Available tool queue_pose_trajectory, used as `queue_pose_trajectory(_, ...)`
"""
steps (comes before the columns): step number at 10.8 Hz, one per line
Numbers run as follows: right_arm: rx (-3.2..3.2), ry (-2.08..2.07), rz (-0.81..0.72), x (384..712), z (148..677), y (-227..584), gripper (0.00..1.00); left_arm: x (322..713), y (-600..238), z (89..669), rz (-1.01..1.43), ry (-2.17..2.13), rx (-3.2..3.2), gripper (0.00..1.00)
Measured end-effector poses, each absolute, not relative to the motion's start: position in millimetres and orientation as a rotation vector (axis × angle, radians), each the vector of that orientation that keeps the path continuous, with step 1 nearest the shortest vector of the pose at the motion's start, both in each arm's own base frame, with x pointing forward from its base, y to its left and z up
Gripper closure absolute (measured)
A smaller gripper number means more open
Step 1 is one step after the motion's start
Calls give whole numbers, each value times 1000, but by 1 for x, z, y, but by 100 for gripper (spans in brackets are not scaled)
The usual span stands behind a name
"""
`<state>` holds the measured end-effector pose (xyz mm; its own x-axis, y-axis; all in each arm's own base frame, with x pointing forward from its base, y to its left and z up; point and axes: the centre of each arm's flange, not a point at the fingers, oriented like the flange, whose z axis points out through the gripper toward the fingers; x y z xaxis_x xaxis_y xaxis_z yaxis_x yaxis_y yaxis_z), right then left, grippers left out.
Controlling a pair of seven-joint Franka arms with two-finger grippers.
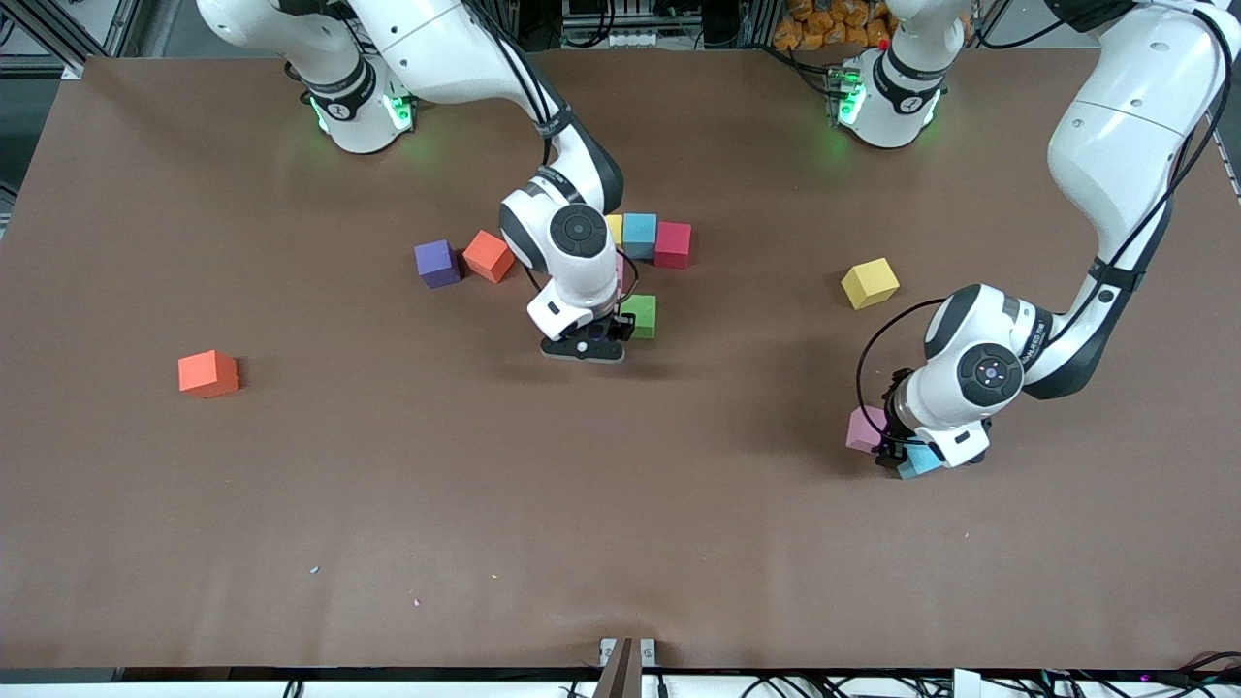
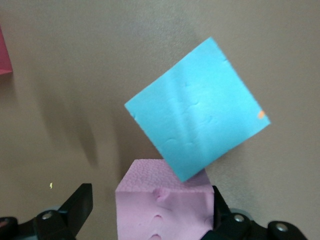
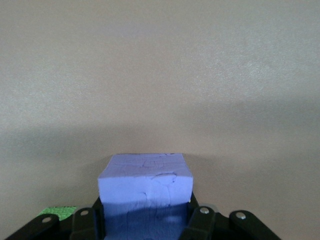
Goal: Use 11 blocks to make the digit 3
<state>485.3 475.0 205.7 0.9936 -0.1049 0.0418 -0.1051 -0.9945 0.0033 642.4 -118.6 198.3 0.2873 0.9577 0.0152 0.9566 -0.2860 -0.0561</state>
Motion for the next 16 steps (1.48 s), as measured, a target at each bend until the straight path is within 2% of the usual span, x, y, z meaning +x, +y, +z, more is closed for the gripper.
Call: queue_pose_trajectory(16, 3142, -154, 75, 484, 206, 481, 42, 640, -126, 199, 34, -1846, -2482, 0)
